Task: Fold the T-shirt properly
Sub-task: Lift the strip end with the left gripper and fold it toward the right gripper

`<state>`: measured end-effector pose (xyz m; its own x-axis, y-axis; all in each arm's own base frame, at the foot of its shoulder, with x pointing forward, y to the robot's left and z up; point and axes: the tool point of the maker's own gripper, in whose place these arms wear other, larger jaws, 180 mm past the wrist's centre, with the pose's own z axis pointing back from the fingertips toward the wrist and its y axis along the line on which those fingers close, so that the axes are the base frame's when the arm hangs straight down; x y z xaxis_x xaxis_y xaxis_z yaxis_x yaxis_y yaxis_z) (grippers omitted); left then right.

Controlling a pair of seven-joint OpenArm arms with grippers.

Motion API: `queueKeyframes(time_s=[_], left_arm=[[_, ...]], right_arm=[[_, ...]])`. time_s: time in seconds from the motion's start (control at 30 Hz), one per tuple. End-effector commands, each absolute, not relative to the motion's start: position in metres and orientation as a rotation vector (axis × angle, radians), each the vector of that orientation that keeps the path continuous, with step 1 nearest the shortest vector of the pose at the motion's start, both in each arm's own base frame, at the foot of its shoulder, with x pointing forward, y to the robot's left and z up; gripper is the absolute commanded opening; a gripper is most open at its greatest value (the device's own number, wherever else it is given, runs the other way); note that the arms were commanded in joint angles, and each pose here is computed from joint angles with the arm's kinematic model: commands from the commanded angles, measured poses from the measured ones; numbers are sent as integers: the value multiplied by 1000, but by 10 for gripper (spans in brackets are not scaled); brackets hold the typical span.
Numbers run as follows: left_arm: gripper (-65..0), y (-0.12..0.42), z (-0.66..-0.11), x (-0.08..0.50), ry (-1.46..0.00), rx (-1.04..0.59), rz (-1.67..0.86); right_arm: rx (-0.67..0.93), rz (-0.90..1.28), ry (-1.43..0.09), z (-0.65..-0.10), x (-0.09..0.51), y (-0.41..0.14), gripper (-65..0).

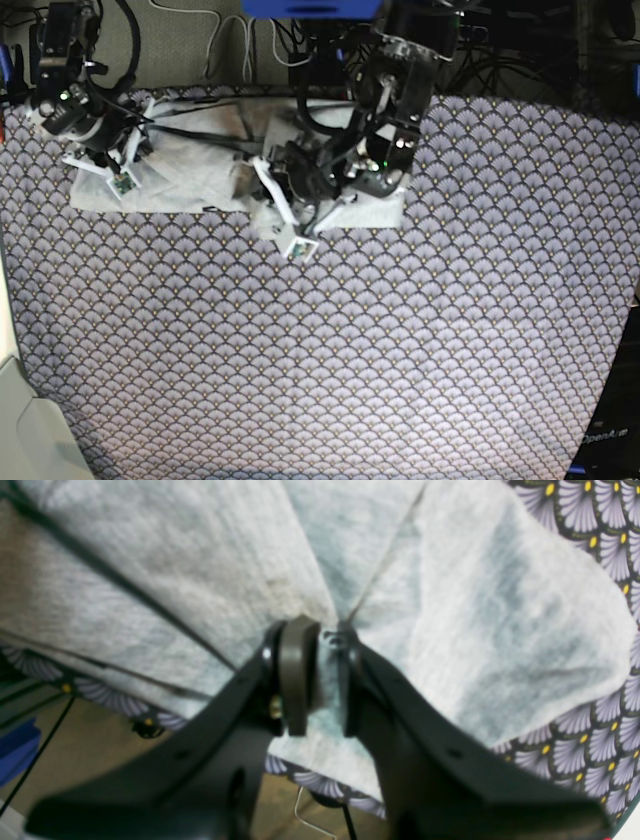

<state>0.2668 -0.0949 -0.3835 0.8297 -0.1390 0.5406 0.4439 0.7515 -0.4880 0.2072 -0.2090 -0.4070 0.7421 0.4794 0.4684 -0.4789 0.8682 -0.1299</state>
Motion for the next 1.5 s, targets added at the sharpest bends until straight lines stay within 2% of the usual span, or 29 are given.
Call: queueKeyframes(time_s=[0.0,0.47,0.77,0.97,1.23,1.33,1.47], left_arm=[[-646,-104,-371,273,-535,-692,-327],[-641,-101,-378,285,-518,-643,-144],[-645,-112,-386,274,-457,-516,-18],[-641,-103,-390,274,-509,-361,-9],[-640,-122,-382,271,-546,-369,-75],[-585,-123,-381,271,-548,-374,-76],[-368,-124,-381,270,-543,-377,-80]], right_arm=[[-11,530,-539,-400,213,-211,-529],[-25,540,-535,-399,213,-216,-529],[-24,539,-535,-399,213,-216,-529],[-23,538,-536,-399,213,-215,-529],[-22,537,-535,-399,213,-215,-529],[-21,537,-533,-400,212,-215,-529],[-21,537,-530,-400,211,-215,-529]])
